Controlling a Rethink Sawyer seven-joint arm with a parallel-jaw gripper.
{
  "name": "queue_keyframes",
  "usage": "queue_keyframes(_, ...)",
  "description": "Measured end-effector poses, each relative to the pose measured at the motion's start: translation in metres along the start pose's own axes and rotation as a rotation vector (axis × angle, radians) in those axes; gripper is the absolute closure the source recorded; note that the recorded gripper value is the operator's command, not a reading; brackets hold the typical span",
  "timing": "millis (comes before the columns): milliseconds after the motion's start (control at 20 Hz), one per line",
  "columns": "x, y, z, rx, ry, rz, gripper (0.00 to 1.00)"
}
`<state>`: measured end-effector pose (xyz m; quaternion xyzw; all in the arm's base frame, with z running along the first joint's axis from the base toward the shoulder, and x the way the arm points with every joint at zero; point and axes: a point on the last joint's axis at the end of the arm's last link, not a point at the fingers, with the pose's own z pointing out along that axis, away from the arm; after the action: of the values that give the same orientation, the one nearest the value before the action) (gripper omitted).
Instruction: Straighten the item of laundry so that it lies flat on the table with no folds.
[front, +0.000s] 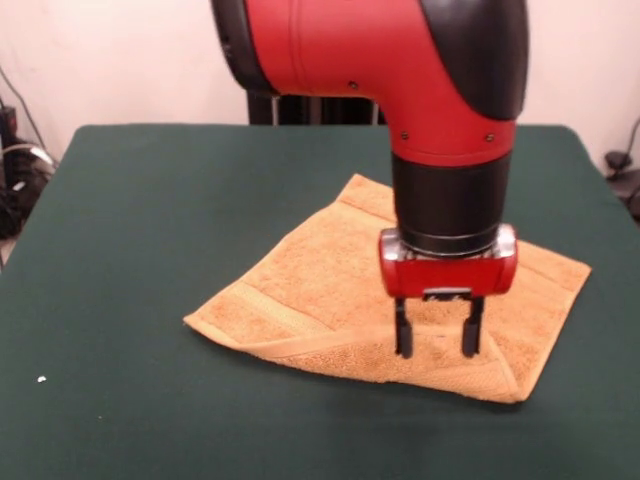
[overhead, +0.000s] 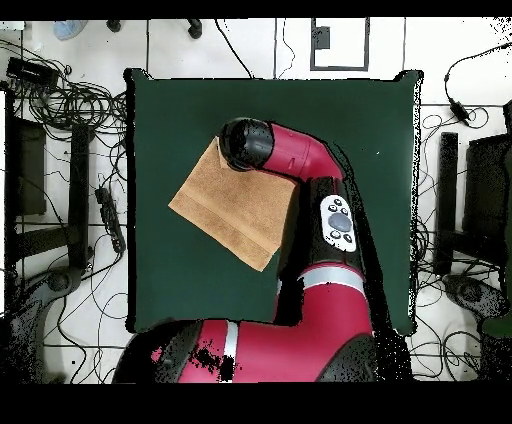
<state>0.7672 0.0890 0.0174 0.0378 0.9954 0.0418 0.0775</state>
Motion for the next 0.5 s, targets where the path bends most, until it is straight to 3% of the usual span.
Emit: queue_keyframes(500,0.003,-0.016,0.025,0.018,-0.047,0.019,0.00)
